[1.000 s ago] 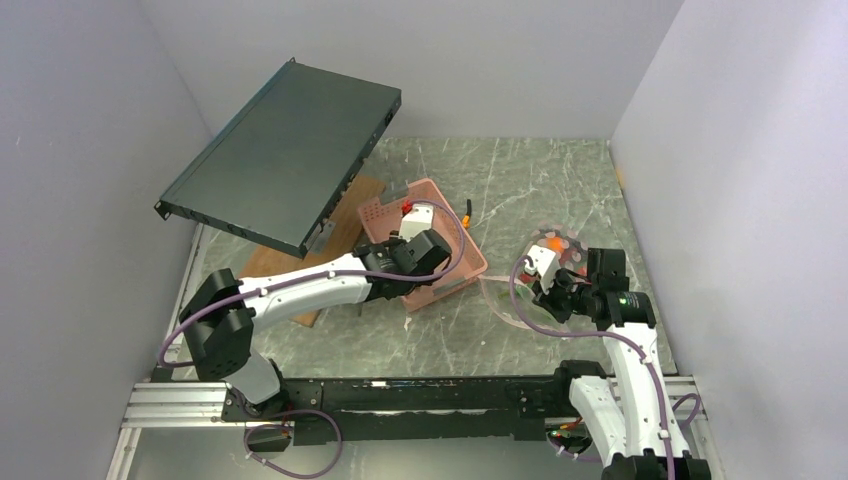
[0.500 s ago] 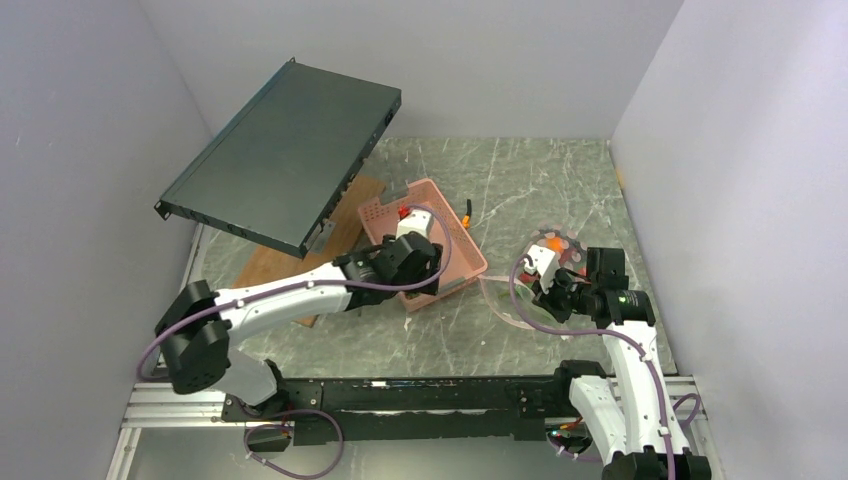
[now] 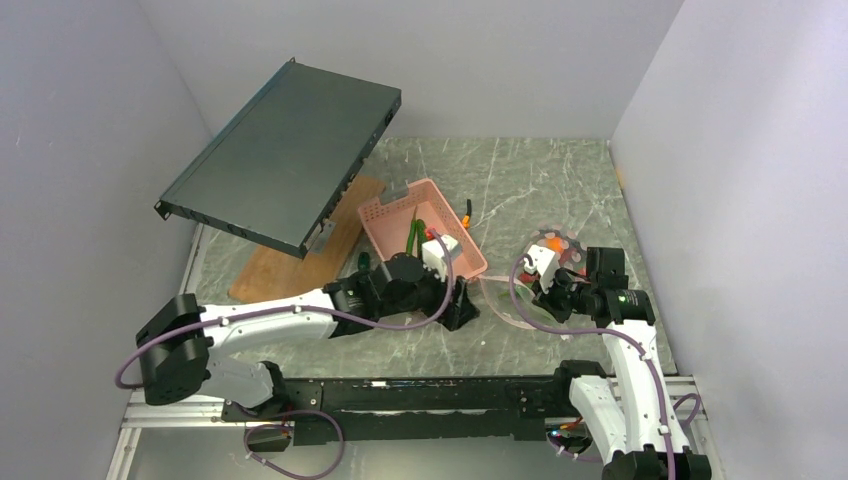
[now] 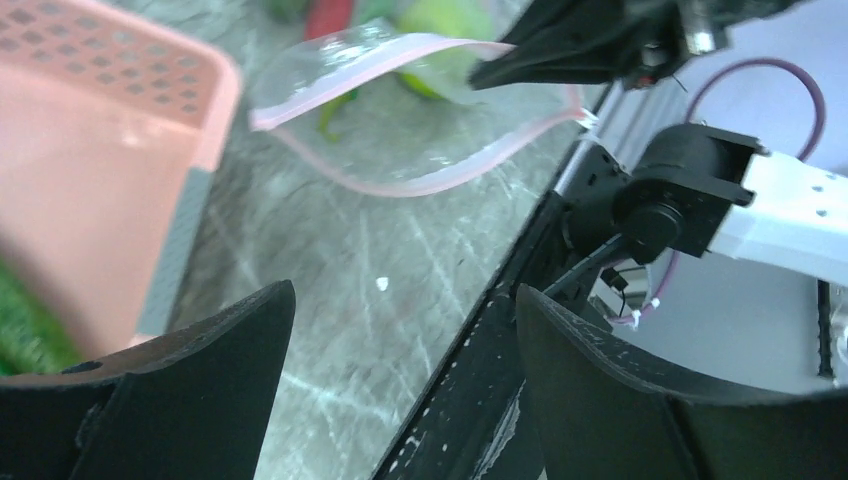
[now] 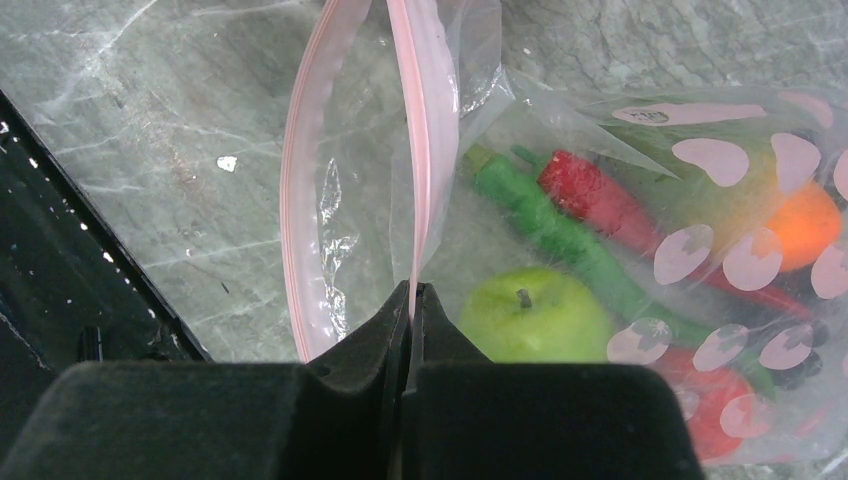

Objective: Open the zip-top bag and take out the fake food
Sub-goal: Place the fake vegetable in the bin, then pick up the fake vegetable from the zipper food storage bag.

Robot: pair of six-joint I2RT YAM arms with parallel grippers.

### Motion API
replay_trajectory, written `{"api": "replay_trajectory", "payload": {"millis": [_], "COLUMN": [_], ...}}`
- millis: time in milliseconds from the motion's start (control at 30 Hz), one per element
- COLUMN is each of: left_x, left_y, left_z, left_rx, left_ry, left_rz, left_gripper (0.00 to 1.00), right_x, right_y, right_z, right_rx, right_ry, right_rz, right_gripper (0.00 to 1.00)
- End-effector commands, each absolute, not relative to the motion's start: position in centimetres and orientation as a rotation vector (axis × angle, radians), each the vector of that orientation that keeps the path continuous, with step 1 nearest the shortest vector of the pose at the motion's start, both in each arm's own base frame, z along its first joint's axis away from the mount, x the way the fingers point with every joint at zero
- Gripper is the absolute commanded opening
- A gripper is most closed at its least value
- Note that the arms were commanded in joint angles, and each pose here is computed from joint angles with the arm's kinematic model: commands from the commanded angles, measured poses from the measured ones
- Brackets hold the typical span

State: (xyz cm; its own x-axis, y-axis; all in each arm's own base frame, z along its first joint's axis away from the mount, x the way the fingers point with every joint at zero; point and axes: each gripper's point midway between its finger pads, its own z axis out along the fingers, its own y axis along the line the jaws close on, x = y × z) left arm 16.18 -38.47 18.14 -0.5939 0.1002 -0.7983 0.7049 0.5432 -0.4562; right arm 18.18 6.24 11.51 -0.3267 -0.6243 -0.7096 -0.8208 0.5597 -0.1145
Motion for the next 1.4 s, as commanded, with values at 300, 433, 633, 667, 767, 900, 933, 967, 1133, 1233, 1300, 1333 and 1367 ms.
{"api": "replay_trajectory", "payload": {"millis": [300, 433, 633, 667, 767, 900, 933, 967, 1133, 1233, 1300, 1333, 1367], "left_x": [16.4, 17.4, 18.9, 19.2, 20.0, 20.8, 20.9, 21.4, 22.0, 22.0, 21.8, 21.6, 21.5], "left_y": [-46.1, -47.2, -49.0, -49.2, -50.1, -50.8, -51.0, -50.9, -51.4, -51.7, -51.8, -51.9, -51.9], "left_z": [18.7, 17.6, 16.3, 16.1, 15.7, 14.5, 14.5, 14.3, 12.9, 12.0, 11.6, 11.4, 11.1], "left_rx": [1.019, 1.063, 1.059, 1.054, 1.075, 1.078, 1.075, 1.053, 1.062, 1.078, 1.092, 1.102, 1.112], "left_ry": [1.655, 1.592, 1.497, 1.491, 1.457, 1.443, 1.425, 1.426, 1.421, 1.422, 1.415, 1.41, 1.407], "left_rz": [-1.001, -0.944, -0.895, -0.885, -0.84, -0.801, -0.8, -0.776, -0.737, -0.731, -0.736, -0.736, -0.736], "left_gripper": [0.81, 0.77, 0.7, 0.7, 0.67, 0.63, 0.62, 0.62, 0.57, 0.52, 0.49, 0.48, 0.48], "right_x": [18.5, 18.5, 18.4, 18.4, 18.4, 18.4, 18.3, 18.3, 18.3, 18.3, 18.3, 18.3, 18.2], "right_y": [6.6, 6.7, 6.7, 6.8, 6.8, 6.8, 6.8, 6.8, 6.9, 6.9, 6.9, 6.9, 6.9], "right_z": [12.4, 12.6, 12.5, 12.6, 12.5, 12.4, 12.4, 12.5, 12.5, 12.6, 12.5, 12.5, 12.5], "right_rx": [-1.161, -1.162, -1.166, -1.167, -1.17, -1.172, -1.173, -1.173, -1.178, -1.178, -1.177, -1.178, -1.178], "right_ry": [2.011, 2.005, 2.004, 2.002, 2.005, 2.005, 2.005, 2.005, 2.0, 1.998, 1.999, 1.998, 1.999], "right_rz": [0.35, 0.351, 0.357, 0.359, 0.362, 0.366, 0.367, 0.367, 0.369, 0.368, 0.37, 0.371, 0.372], "right_gripper": [0.0, 0.0, 0.0, 0.0, 0.0, 0.0, 0.0, 0.0, 0.0, 0.0, 0.0, 0.0, 0.0]}}
